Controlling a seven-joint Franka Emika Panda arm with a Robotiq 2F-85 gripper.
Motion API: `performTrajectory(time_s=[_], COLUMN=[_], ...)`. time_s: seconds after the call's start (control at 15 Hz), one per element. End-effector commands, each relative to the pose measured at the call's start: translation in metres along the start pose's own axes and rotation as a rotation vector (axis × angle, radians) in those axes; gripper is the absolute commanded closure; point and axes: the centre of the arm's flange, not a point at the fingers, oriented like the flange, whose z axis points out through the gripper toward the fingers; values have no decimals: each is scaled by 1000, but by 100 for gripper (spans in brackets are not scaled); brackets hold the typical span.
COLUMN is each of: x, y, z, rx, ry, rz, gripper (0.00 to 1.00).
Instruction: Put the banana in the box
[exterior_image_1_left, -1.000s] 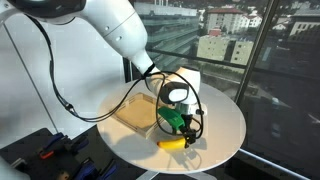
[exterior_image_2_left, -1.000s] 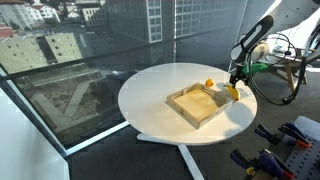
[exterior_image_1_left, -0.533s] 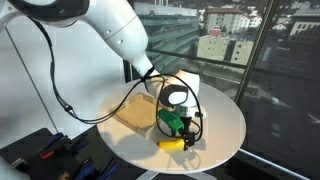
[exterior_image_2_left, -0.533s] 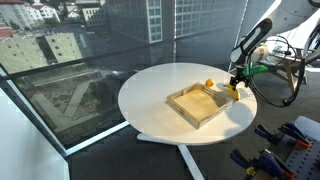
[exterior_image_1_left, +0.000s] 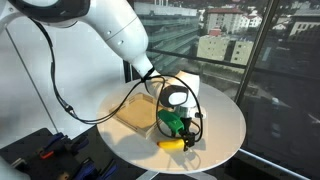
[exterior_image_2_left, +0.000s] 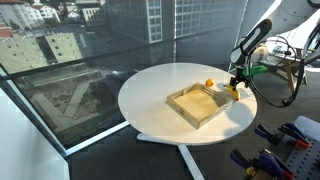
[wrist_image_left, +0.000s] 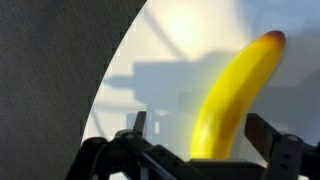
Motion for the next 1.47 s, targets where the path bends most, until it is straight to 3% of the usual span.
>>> performTrajectory(time_s=[0.0,1.4], x=[7,10], y=[2,3], z=[2,8], rx=[-16,-22], ry=[8,3], rz=[-8,-7], gripper=[0,0])
